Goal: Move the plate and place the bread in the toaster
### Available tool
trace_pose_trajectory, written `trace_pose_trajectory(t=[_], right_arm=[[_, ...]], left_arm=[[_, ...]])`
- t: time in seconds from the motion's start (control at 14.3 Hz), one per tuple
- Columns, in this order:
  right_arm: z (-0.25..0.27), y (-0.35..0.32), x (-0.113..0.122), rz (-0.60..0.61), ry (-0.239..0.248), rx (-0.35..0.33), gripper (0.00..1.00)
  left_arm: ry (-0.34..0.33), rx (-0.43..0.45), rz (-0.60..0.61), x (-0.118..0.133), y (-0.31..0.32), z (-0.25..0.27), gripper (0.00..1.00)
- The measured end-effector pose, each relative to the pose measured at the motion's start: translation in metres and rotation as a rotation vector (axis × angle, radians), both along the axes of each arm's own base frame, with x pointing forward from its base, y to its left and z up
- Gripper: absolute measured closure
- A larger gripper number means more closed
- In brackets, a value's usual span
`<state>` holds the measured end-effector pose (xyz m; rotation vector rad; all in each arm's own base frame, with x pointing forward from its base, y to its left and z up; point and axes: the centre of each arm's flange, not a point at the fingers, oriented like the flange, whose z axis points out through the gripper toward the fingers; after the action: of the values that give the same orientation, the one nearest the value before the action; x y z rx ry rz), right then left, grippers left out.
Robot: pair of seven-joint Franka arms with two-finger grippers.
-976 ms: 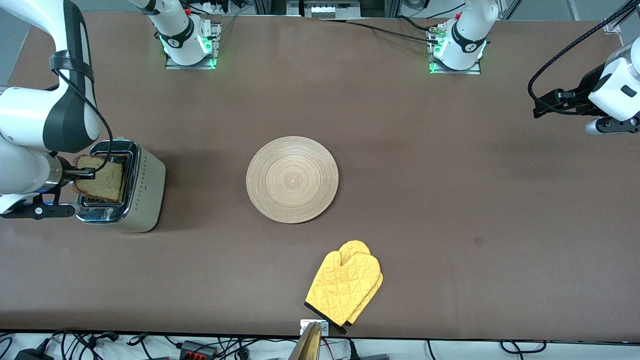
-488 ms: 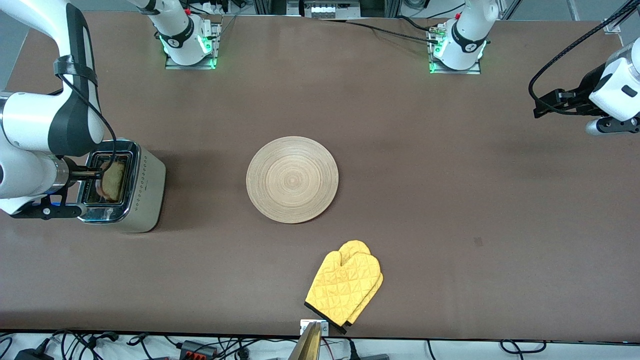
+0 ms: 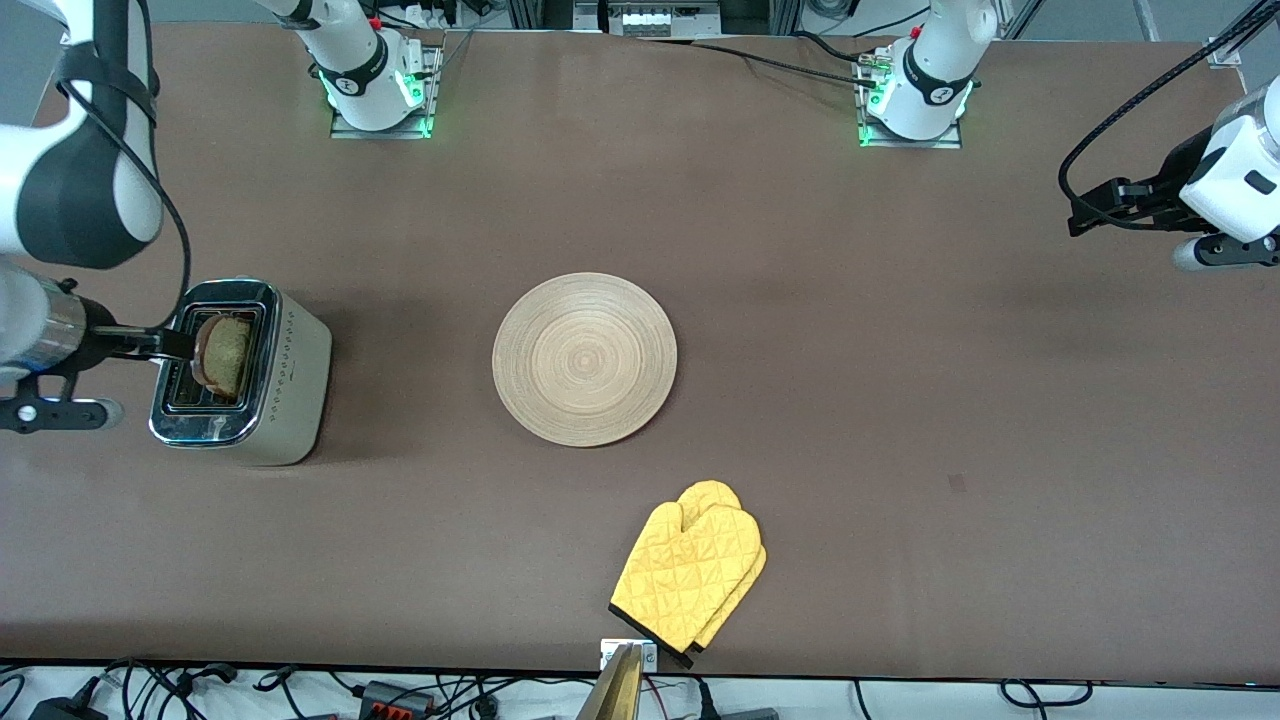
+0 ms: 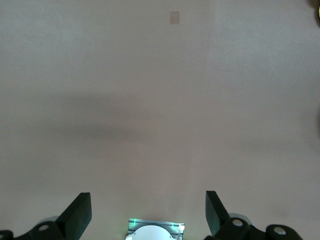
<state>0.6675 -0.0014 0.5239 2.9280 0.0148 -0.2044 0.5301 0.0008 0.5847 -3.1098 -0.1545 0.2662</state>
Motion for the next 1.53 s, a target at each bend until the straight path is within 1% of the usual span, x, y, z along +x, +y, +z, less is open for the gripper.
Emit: trace_pose_trajectory(t=[0.07,0.21,0.28,0.35,0.56,0.91,0.98,1.18,1.32,1.53], right_arm=[[0.007,0.001,0.000,-0.012,-0.016,0.044,0.00],[0.018,-0.009,-0.003,-0.054,-0.040,0.158,0.00],[0.022,-0.016,-0.004,-0.074,-0.049,0.202,0.00],[0.024,-0.022,-0.005,-0.087,-0.055,0.228,0.00],[0.025,-0.017,-0.005,-0.082,-0.056,0.245,0.00],[0.027,-0.010,-0.005,-0.082,-0.062,0.245,0.00],[0.030,-0.012,-0.005,-0.084,-0.071,0.248,0.00],[0.041,-0.029,-0.004,-0.079,-0.126,0.253,0.00],[0.049,-0.038,-0.012,-0.073,-0.137,0.244,0.00],[0.054,-0.035,-0.024,-0.068,-0.130,0.242,0.00]], left_arm=[[0.000,0.000,0.000,0.000,0.000,0.000,0.00],[0.000,0.000,0.001,0.000,0.000,0.000,0.00],[0.000,0.000,0.001,0.000,0.000,0.000,0.00],[0.000,0.000,0.001,0.000,0.001,0.000,0.00],[0.000,0.000,0.005,0.000,0.003,0.000,0.00],[0.001,0.000,0.005,0.000,0.003,0.000,0.00],[0.001,0.000,0.005,0.000,0.003,0.000,0.00],[0.002,0.000,0.005,0.000,0.003,0.000,0.00],[0.002,0.000,0.005,0.000,0.003,0.000,0.00],[0.002,0.000,0.005,0.000,0.003,0.000,0.00]])
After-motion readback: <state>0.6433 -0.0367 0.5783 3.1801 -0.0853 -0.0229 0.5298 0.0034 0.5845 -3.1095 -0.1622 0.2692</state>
